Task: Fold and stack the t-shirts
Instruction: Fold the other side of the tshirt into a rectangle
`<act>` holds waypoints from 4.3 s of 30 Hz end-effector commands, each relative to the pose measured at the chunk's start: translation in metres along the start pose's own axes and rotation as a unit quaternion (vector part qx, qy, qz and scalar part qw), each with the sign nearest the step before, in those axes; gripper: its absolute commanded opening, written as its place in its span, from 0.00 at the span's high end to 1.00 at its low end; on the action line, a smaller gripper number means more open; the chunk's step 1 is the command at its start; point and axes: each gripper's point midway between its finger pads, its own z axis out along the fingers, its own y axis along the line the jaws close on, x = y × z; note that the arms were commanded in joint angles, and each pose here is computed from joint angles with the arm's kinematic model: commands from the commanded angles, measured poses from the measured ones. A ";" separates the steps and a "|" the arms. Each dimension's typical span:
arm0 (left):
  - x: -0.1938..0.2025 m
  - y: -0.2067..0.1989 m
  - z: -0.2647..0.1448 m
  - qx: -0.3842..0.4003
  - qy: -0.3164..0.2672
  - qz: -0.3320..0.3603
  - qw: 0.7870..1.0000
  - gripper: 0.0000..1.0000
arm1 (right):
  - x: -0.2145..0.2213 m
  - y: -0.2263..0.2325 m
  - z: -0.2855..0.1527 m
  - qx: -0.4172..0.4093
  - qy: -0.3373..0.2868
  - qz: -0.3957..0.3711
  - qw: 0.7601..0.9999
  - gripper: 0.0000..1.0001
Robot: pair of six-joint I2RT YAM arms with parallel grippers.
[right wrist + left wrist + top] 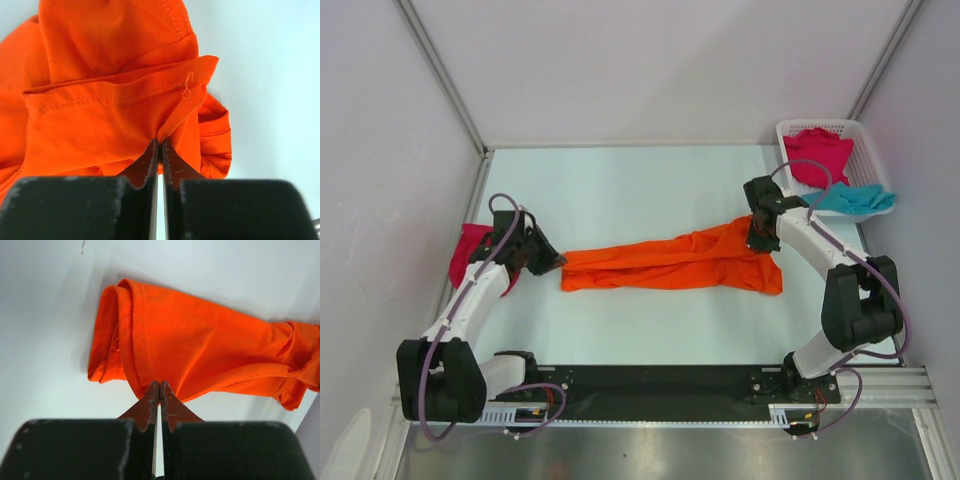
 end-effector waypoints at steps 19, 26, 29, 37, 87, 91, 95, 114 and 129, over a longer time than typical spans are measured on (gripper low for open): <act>-0.015 -0.015 -0.015 0.015 -0.035 0.002 0.999 0.44 | -0.039 0.019 -0.038 -0.013 -0.057 0.003 0.998 0.48; -0.017 -0.021 0.000 0.019 -0.017 0.008 1.000 0.43 | -0.074 0.054 -0.015 -0.021 -0.046 -0.013 0.999 0.47; -0.020 -0.023 0.002 0.022 -0.018 0.011 1.000 0.43 | -0.078 0.068 -0.004 -0.029 -0.036 -0.020 0.999 0.46; -0.015 -0.018 0.009 0.018 -0.010 0.013 1.000 0.43 | -0.054 0.082 0.017 -0.025 -0.004 -0.043 0.999 0.47; -0.009 -0.012 0.016 0.015 -0.003 0.013 1.000 0.72 | 0.041 0.056 -0.003 0.032 0.009 -0.090 0.995 1.00; -0.009 -0.011 0.018 0.014 -0.002 0.013 1.000 0.73 | 0.044 0.050 -0.009 0.043 0.009 -0.094 0.995 1.00; -0.009 -0.011 0.020 0.014 0.001 0.013 1.000 0.73 | 0.049 0.044 -0.015 0.048 0.004 -0.098 0.994 1.00; -0.006 -0.011 0.022 0.019 0.006 0.014 1.000 0.73 | 0.054 0.053 -0.023 0.049 -0.006 -0.110 0.993 1.00; -0.004 -0.010 0.023 0.019 0.009 0.015 1.000 0.73 | 0.028 0.057 -0.024 0.070 -0.034 -0.119 0.990 1.00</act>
